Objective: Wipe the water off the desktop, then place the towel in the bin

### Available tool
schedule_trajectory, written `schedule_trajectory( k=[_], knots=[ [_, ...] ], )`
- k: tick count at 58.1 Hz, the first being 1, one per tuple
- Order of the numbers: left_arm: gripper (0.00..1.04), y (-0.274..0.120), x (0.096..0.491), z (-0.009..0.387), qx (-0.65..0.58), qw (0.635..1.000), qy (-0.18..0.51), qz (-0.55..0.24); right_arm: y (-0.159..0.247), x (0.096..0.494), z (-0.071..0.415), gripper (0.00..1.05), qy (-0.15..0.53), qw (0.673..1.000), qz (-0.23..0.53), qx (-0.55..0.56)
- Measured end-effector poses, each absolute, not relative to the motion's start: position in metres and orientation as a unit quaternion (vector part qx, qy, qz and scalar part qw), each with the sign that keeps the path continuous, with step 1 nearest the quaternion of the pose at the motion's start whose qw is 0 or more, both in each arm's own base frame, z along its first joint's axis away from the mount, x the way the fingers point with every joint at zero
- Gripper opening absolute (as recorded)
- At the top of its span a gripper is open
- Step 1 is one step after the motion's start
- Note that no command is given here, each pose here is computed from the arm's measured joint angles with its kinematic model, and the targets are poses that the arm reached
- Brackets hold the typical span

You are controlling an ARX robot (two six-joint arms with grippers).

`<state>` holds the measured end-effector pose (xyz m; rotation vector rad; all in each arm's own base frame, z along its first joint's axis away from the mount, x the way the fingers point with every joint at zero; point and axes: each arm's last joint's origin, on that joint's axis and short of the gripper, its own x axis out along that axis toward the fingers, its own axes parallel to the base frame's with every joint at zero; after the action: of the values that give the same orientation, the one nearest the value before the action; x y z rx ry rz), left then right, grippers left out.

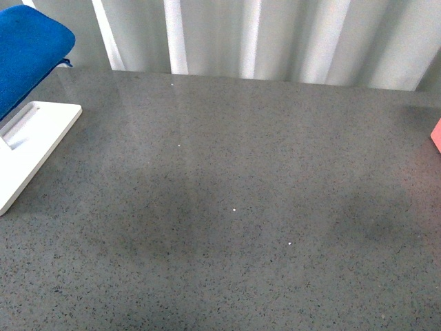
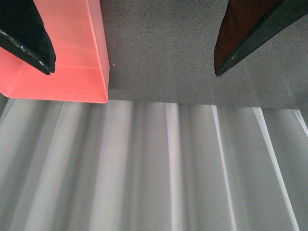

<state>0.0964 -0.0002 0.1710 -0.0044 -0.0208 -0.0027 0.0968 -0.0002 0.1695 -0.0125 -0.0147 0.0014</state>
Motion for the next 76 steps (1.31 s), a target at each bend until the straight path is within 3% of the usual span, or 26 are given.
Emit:
schedule_trajectory(
  k=[76],
  knots=[
    [0.98,-0.0002,0.0964,0.1710,-0.002,1.000,-0.010,-0.001,-0.0002,0.0968,0.1695,0.98,-0.007,1.000,0.001,-0.006]
  ],
)
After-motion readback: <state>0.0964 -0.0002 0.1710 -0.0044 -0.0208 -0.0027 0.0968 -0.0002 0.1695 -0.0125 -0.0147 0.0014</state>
